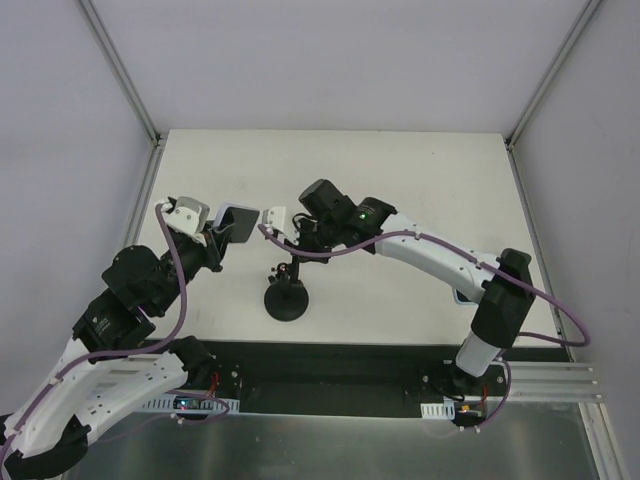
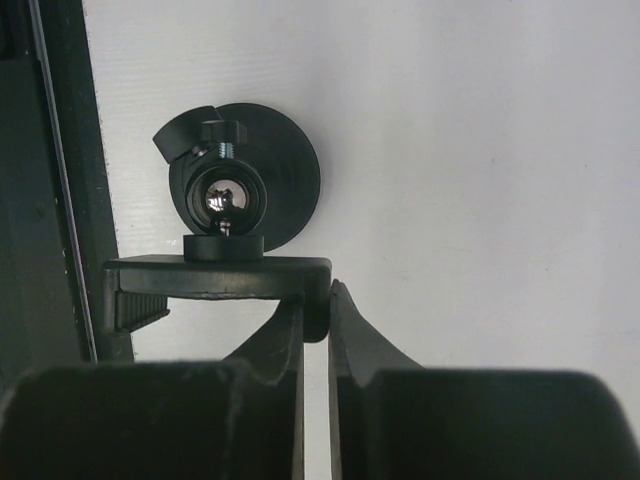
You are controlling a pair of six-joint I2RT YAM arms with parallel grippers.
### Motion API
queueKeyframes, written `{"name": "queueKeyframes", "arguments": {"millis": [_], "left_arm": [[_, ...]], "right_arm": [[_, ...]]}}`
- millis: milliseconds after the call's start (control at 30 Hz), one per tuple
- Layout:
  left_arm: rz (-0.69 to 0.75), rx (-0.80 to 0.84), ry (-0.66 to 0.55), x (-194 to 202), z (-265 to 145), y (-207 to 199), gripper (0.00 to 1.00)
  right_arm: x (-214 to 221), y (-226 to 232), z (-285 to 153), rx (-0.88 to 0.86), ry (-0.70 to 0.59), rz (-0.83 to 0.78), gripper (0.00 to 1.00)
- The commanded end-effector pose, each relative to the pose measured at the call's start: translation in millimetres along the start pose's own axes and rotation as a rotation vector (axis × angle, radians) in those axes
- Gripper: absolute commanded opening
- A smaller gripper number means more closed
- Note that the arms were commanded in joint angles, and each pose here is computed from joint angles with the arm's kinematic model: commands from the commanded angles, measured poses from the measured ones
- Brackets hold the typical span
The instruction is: Place the phone on the phone stand
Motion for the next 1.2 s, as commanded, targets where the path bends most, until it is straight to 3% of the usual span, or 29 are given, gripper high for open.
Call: {"name": "queueKeyframes", "arguments": {"millis": [0,33,233,500,733,833,867,967,1167], "left_arm": [[-0.031,0.051,-0.062,-15,5,-10,0.0],[-0.033,0.061,-0.044,-13,10,-13,0.0],[-0.042,0.226,0.018,-6,27,-42,0.0],[-0.081,0.356,0.07,-3,40,-67,0.0],[-0.097,0.485,0.123,0,38,-86,0.0],[-0.088,0.549,0.147,2,37,-95,0.0],[-0.085,0.564,0.157,3,37,-97,0.0],[-0.077,0.591,0.181,6,42,-101,0.0],[-0.08,0.66,0.233,7,50,-114,0.0]], "right_arm": [[-2,-10,-23,0.213,-0.022,0.222,0.0],[1,-20,-36,0.326,-0.012,0.267,0.0],[48,-11,-76,0.581,0.104,0.586,0.0],[72,1,-85,0.62,0.206,0.761,0.0],[73,5,-82,0.656,0.158,0.875,0.0],[66,7,-86,0.626,0.098,0.873,0.22],[64,7,-88,0.621,0.083,0.863,0.37],[53,10,-103,0.586,0.007,0.819,0.58],[65,22,-137,0.598,-0.045,0.774,0.71]]}}
Point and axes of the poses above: each gripper's point midway between its finger pads, its own z axis out along the fingers, its own y axis along the line the jaws close on, x = y × z, the point moved 4 cm from there along -z, back along the fingers, and after that the axes turned 14 degrees about -z, right-handed, at the moved point
